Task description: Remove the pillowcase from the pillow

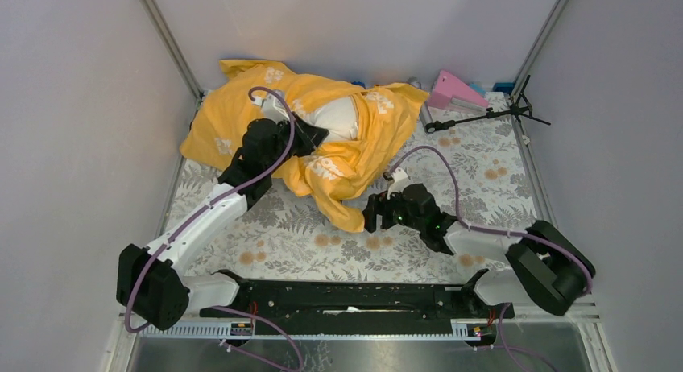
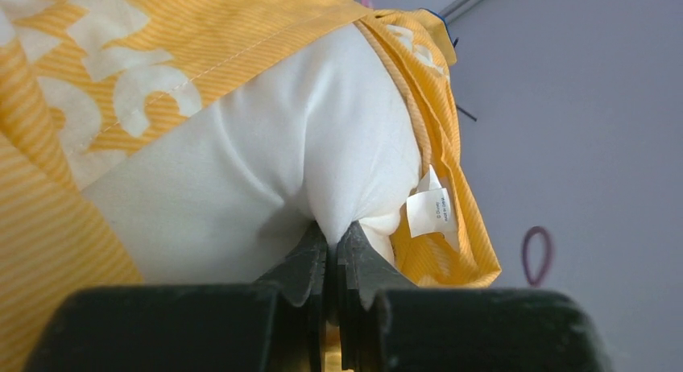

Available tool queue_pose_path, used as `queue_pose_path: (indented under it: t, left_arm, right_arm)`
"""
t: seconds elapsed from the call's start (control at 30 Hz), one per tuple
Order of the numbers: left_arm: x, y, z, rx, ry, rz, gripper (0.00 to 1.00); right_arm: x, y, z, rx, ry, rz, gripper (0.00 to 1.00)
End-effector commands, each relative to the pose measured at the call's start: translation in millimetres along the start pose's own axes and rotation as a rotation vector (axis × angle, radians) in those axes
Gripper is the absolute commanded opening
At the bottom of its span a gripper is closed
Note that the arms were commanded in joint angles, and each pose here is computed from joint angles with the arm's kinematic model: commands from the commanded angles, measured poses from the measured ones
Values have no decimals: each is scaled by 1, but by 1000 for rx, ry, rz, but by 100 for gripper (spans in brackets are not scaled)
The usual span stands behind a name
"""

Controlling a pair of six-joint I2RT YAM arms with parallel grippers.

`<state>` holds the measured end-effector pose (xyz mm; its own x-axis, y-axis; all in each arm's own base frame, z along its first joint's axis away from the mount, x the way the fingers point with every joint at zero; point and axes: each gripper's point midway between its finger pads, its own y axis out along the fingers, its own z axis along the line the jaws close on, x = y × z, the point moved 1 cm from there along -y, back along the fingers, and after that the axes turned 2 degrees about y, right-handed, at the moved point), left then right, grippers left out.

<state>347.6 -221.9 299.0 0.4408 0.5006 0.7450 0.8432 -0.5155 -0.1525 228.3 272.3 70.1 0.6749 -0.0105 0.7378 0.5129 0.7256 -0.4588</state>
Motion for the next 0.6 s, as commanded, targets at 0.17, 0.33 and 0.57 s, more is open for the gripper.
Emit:
queue_pose_path:
  t: [0.17, 0.33, 0.57]
  left_arm:
    - [-19, 11, 6, -82, -25, -11, 0]
    - [-44, 21, 8, -131, -85, 55, 0]
    - [-36, 22, -18, -227, -102, 66, 0]
  right_arm:
    - [38, -35, 45, 228, -98, -246, 100]
    - [33, -29, 47, 242, -95, -207, 100]
    - [19, -5, 38, 184, -73, -80, 100]
